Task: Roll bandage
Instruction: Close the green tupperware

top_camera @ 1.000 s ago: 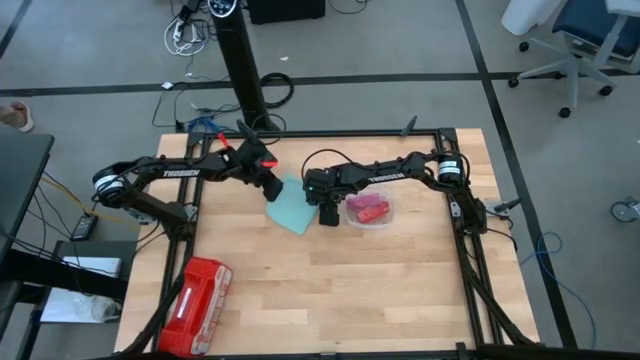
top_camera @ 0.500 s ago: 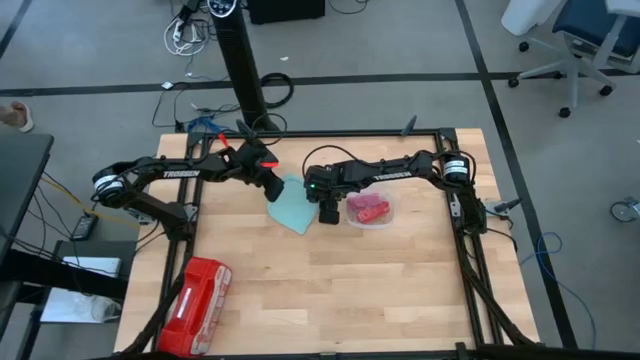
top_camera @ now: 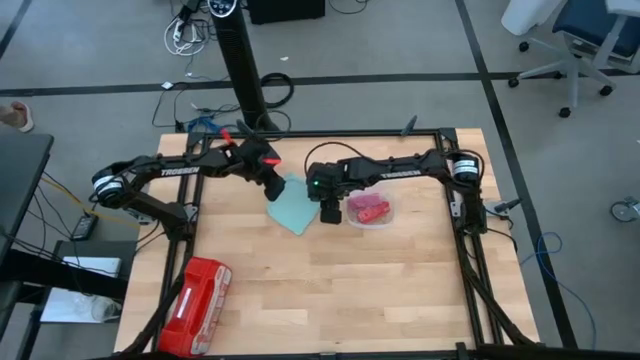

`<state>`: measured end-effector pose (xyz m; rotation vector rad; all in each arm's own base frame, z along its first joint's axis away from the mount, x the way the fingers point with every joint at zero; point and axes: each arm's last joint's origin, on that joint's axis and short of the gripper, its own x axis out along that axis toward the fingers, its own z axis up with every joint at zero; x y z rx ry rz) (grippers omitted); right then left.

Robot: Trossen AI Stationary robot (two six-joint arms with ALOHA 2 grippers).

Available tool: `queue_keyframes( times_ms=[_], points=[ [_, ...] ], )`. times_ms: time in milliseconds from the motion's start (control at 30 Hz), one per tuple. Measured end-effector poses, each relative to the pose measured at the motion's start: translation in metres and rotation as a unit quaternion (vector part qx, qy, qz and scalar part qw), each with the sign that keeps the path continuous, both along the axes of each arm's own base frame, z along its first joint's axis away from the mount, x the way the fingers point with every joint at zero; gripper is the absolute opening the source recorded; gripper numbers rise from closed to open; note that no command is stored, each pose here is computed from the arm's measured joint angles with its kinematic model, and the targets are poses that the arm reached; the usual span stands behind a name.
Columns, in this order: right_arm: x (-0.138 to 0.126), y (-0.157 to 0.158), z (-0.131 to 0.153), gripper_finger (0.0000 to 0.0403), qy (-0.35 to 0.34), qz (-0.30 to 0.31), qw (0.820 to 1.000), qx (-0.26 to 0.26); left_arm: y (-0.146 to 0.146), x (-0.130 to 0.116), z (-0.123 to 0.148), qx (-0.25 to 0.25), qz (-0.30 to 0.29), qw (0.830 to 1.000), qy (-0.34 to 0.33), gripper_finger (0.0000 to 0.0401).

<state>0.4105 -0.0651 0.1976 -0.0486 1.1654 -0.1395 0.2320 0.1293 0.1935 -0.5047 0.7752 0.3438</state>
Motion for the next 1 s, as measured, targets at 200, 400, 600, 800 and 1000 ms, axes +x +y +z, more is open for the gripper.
queue_keyframes(
  times_ms=[200, 400, 600, 800, 1000],
  points=[
    [-0.011, 0.002, 0.039, 0.0149, -0.056, 0.023, 0.997, 0.044, 0.004, 0.009, 0.027, 0.008, -0.028, 1.0, -0.005, 0.0],
    [-0.035, 0.005, 0.083, 0.0149, -0.092, 0.012, 0.995, 0.033, 0.0, 0.018, 0.047, -0.015, -0.072, 0.996, -0.043, 0.0],
    [-0.062, 0.011, 0.112, 0.0149, -0.112, -0.016, 0.994, 0.009, -0.007, 0.027, 0.058, -0.006, -0.093, 0.994, -0.062, 0.0],
    [-0.082, 0.018, 0.114, 0.0149, -0.124, -0.025, 0.992, 0.011, -0.014, 0.032, 0.062, -0.009, -0.103, 0.991, -0.081, 0.0],
    [-0.102, 0.024, 0.107, 0.0149, -0.149, -0.043, 0.988, 0.021, -0.019, 0.038, 0.065, -0.004, -0.116, 0.988, -0.104, 0.0]
  ],
)
